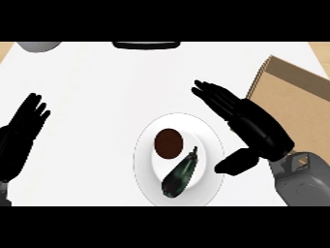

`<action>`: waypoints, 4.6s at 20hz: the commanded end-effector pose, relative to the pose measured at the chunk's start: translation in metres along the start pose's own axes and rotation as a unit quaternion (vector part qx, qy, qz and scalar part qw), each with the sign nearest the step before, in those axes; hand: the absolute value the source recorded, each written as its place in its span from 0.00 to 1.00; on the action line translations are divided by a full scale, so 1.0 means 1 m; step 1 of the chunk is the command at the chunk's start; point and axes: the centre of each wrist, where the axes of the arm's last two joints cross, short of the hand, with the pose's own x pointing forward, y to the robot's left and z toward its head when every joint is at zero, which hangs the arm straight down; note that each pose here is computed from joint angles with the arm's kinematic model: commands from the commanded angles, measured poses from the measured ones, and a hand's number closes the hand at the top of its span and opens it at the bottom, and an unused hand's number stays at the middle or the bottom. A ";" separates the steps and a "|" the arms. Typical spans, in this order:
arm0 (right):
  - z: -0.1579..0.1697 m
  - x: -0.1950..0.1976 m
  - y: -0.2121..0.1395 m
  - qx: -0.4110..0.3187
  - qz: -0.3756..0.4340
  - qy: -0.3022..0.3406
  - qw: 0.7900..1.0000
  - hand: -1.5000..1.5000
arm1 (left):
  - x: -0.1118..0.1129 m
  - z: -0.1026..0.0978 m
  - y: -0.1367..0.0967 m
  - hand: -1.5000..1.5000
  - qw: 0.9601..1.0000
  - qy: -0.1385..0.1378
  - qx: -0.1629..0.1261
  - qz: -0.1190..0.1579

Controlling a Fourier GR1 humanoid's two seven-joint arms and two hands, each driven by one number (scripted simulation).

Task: Pick the cupcake from the plate and place it in the cardboard box

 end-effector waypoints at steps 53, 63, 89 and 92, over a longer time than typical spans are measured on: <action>-0.097 0.046 0.084 0.214 0.120 0.198 0.949 0.00 | -0.015 0.008 -0.006 0.50 1.000 0.000 -0.005 0.001; -0.080 0.054 0.107 0.240 0.142 0.211 0.937 0.00 | 0.005 0.022 -0.003 0.50 1.000 -0.004 0.000 -0.007; -0.101 0.012 0.120 0.218 0.150 0.157 0.952 1.00 | 0.003 -0.013 0.009 0.50 1.000 -0.003 0.000 0.005; -0.109 0.014 0.115 0.214 0.157 0.151 0.952 1.00 | 0.000 0.000 -0.006 0.50 1.000 -0.015 -0.010 -0.008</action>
